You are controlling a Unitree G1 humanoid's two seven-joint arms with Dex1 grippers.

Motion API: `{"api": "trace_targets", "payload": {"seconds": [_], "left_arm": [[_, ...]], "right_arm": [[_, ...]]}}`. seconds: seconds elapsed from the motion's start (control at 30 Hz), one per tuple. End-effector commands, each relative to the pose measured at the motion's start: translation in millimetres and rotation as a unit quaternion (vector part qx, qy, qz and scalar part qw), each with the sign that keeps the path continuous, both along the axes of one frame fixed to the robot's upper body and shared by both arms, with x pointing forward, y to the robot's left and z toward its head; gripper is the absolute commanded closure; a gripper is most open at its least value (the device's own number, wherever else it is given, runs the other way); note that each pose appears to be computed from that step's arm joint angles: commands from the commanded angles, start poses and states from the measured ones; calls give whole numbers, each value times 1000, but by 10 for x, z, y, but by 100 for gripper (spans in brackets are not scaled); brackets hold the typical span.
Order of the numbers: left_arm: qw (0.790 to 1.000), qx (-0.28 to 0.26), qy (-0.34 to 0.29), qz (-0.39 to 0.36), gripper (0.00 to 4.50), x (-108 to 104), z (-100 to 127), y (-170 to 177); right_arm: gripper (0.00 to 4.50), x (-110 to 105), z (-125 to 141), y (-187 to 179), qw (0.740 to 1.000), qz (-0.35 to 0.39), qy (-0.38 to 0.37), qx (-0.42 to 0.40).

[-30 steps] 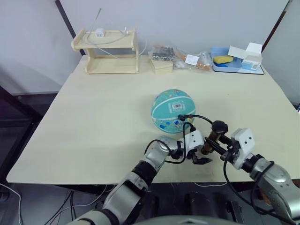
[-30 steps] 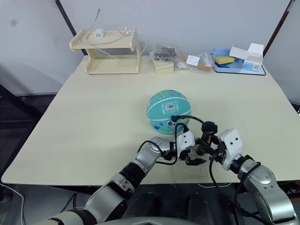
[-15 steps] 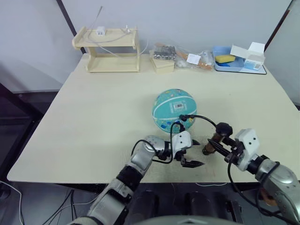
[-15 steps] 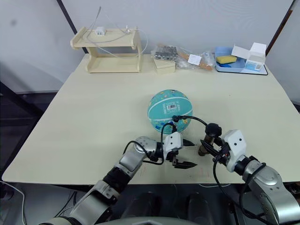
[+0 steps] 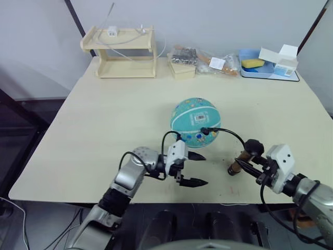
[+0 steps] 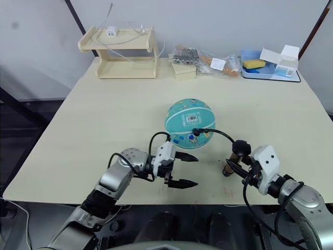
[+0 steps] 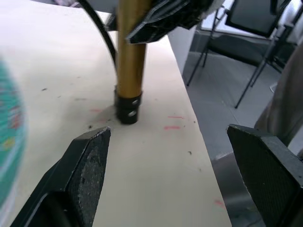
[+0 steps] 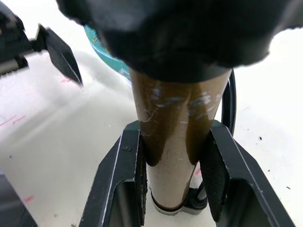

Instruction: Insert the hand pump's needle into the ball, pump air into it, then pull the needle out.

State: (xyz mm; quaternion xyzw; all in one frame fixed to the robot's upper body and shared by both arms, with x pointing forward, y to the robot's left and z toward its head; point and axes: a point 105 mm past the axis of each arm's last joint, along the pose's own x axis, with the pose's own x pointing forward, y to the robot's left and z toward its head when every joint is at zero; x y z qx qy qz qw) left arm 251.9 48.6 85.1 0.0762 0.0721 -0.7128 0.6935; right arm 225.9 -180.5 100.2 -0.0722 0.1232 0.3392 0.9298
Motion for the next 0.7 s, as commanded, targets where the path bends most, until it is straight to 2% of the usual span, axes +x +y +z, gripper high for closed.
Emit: {"api": "trace_targets", "payload": {"seconds": [0.03,0.27,0.47,0.53,0.6,0.7], "left_arm": [[999,-35,11,5,36,-57,214,166],[998,-47,31,38,36,-178,331,564],[997,-48,43,52,36,-315,422,789],[995,-44,43,76,36,-328,417,863],[992,-102,29,67,36,-368,521,869],[993,-88,31,78,36,-358,502,934]], "right_arm": [[353,-29,144,-77,1000,4,-4,-17],[353,-75,574,-24,996,54,-35,-60],[353,-99,735,70,984,112,-38,-134],[353,-70,772,96,973,136,-37,-185],[353,-49,780,110,961,156,-37,-225],[353,-25,692,85,936,186,-23,-298]]}}
